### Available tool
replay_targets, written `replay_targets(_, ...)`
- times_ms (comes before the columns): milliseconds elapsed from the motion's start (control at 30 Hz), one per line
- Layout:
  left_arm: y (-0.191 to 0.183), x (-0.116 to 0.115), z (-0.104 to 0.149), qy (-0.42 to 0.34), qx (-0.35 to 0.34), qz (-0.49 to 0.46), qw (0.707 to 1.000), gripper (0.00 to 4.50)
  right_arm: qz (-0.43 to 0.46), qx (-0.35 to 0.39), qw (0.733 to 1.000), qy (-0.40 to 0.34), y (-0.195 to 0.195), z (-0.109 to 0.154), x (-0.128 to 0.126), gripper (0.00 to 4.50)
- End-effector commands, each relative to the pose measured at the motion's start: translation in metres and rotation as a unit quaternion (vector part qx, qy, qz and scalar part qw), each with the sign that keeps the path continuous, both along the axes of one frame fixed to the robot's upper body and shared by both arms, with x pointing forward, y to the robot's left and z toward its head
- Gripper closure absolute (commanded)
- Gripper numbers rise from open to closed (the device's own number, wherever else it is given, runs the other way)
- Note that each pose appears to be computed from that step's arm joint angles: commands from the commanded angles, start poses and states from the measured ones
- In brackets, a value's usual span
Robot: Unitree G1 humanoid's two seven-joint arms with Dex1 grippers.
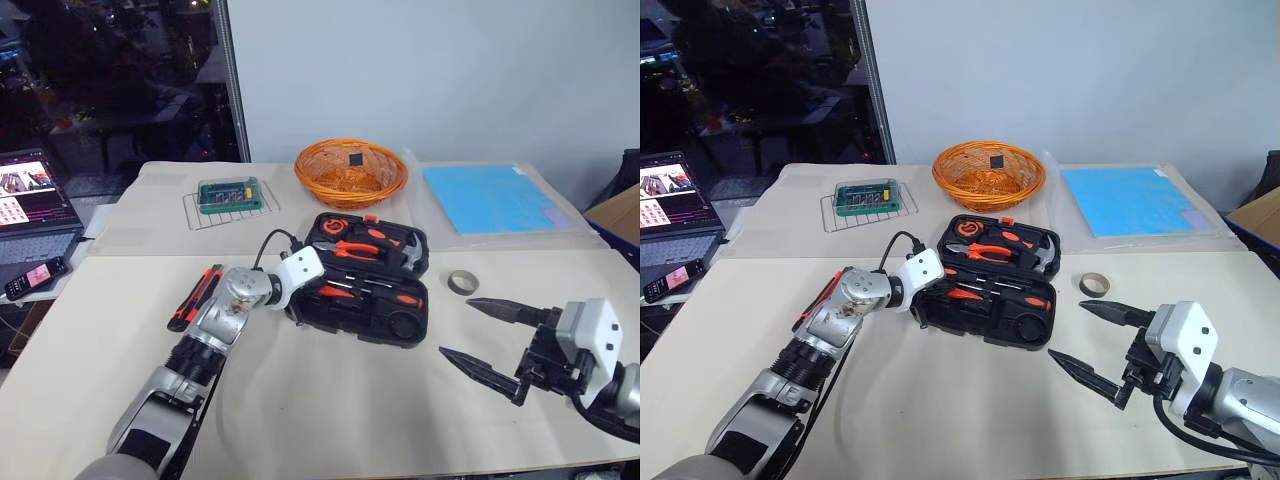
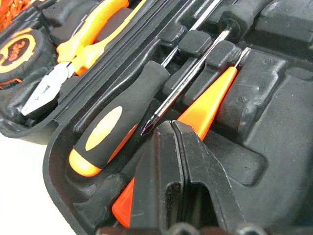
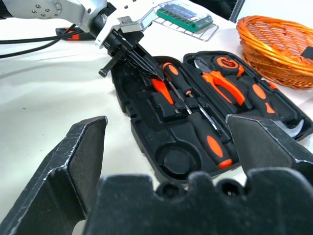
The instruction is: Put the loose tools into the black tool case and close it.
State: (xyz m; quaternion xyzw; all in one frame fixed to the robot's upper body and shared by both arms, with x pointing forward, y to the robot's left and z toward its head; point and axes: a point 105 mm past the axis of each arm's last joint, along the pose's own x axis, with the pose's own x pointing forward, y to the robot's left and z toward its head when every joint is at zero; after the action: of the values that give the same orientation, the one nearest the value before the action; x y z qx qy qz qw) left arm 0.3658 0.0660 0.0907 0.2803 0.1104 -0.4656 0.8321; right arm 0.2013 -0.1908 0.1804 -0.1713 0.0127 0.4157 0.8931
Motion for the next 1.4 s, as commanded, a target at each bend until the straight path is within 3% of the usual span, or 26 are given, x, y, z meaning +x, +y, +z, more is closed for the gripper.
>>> replay_targets(33,0.003,-0.001,0.017,0.026,-0.155,0.036,0.987,4.44,0.012,0.003,1.000,-0.028,0.004,0.009,0.000,0.00)
replay_targets(167,0.017,-0.002,0.054,0.011,-0.249,0.066,0.966,4.44,0.030,0.027,0.998,-0.041,0.012,0.018,-0.002,0.00)
replay_targets(233,0.044,-0.001,0.068,-0.004,-0.276,0.120,0.954,4.44,0.040,0.035,0.998,-0.046,0.015,0.022,-0.002,0.00)
replay_targets(333,0.083,-0.008,0.078,-0.008,-0.291,0.196,0.936,3.75,0.050,0.036,0.997,-0.043,0.017,0.022,-0.001,0.00)
replay_targets(400,0.108,-0.015,0.076,-0.003,-0.274,0.235,0.933,2.79,0.056,0.037,0.997,-0.041,0.018,0.021,-0.001,0.00)
replay_targets(500,0.141,-0.022,0.070,0.009,-0.233,0.276,0.933,1.97,0.062,0.039,0.997,-0.038,0.019,0.020,0.002,0.00)
replay_targets(667,0.178,-0.025,0.043,0.064,-0.134,0.326,0.934,0.24,0.072,0.040,0.996,-0.037,0.022,0.018,0.007,0.00)
replay_targets(833,0.194,-0.032,0.011,0.123,-0.063,0.366,0.920,0.24,0.073,0.039,0.996,-0.038,0.022,0.017,0.007,0.00)
replay_targets(867,0.194,-0.034,0.006,0.130,-0.059,0.368,0.919,0.80,0.072,0.038,0.996,-0.038,0.023,0.017,0.007,0.00)
replay_targets(967,0.190,-0.035,0.004,0.136,-0.067,0.361,0.920,1.63,0.069,0.037,0.996,-0.037,0.022,0.016,0.006,0.00)
replay_targets(1067,0.180,-0.031,0.023,0.102,-0.113,0.323,0.934,2.77,0.059,0.036,0.997,-0.036,0.020,0.014,0.005,0.00)
replay_targets(1133,0.170,-0.028,0.039,0.082,-0.155,0.290,0.941,2.87,0.056,0.037,0.997,-0.036,0.020,0.014,0.004,0.00)
replay_targets(1200,0.159,-0.029,0.053,0.070,-0.183,0.248,0.949,2.87,0.054,0.038,0.997,-0.036,0.020,0.013,0.003,0.00)
replay_targets(1233,0.141,-0.033,0.069,0.069,-0.191,0.179,0.963,2.87,0.052,0.039,0.997,-0.036,0.019,0.013,0.002,0.00)
replay_targets(1333,0.084,-0.044,0.095,0.062,-0.126,-0.044,0.989,2.87,0.034,0.035,0.998,-0.038,0.012,0.012,-0.002,0.00)
replay_targets(1400,0.062,-0.042,0.099,0.065,-0.079,-0.127,0.987,2.87,0.020,0.030,0.999,-0.039,0.006,0.013,-0.005,0.00)
